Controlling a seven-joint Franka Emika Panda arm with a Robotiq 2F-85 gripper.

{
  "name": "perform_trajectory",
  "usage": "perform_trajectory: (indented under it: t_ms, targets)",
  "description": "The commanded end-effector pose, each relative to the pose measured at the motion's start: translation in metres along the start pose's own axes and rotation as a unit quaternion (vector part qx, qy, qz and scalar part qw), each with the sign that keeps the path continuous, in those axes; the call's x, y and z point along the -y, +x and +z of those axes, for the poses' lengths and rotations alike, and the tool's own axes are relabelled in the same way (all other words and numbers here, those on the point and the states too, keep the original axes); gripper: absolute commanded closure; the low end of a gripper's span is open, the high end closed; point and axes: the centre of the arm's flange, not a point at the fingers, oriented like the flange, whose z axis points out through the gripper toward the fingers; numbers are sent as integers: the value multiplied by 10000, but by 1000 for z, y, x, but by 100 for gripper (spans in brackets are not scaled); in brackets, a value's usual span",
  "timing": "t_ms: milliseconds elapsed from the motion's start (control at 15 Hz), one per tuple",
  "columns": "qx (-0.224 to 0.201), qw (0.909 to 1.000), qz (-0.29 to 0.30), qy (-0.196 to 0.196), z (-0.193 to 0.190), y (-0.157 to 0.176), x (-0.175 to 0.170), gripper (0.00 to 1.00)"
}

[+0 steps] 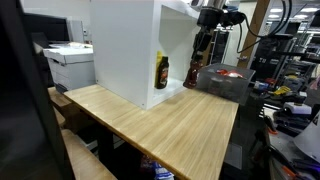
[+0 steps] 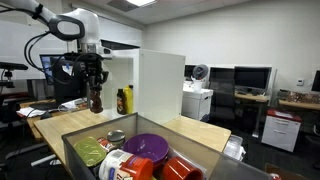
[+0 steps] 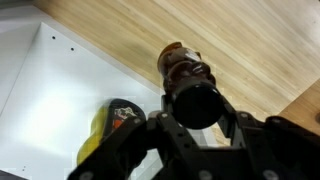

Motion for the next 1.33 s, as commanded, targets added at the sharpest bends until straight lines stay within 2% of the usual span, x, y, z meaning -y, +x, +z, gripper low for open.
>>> perform_trajectory:
  t_ms: [0,333,667,1267]
  targets:
    - [-390,9988,37,-282,-7,-27,11,80]
    - [-936,9946,72,-444,-2,-42,20,80]
    - [-1389,9881,465,-467,1,-45,24,80]
    - [-1620,9831,552,-654,4,-37,24,80]
